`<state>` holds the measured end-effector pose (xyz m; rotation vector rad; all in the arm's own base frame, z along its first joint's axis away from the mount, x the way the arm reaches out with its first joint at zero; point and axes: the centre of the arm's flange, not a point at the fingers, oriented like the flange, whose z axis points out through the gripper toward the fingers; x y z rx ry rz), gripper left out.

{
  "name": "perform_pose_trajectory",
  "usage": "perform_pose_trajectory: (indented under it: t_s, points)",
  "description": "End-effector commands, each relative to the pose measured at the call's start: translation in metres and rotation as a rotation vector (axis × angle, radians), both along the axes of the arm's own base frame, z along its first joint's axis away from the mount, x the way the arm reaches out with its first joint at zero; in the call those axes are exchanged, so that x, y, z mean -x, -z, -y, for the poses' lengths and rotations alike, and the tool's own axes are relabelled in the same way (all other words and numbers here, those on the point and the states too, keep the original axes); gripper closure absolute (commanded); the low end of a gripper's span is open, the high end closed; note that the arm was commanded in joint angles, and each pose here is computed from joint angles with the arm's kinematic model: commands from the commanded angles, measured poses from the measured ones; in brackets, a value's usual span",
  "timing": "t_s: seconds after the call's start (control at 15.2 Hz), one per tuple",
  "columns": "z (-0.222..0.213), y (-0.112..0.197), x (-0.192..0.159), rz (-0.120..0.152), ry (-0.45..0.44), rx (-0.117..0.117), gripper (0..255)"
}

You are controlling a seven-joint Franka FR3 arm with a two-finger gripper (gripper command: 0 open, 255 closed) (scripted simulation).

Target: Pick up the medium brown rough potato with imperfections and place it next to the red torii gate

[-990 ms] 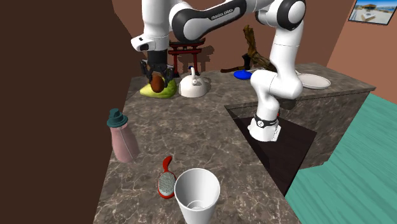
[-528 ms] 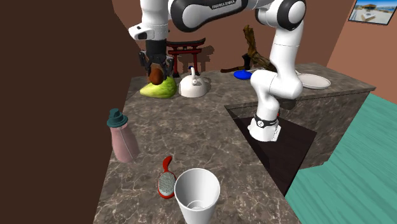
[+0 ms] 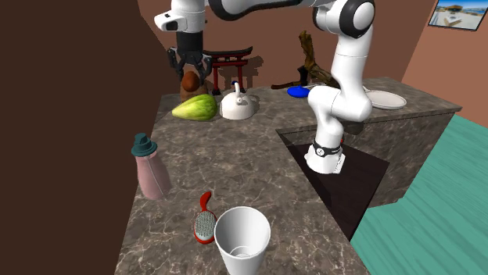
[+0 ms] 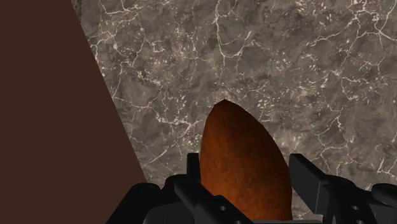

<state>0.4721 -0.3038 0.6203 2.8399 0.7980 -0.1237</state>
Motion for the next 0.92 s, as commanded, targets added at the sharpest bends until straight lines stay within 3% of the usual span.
perform_pose_trajectory:
  t_s: [0.0,0.79,0.86]
  points:
    - [-0.001,-0.012,0.000,0.000,0.000,0.000,255]
    - [-0.001,-0.075,0.000,0.000,0.000,0.000,255]
    - [0.004,-0.075,0.012,0.000,0.000,0.000,255]
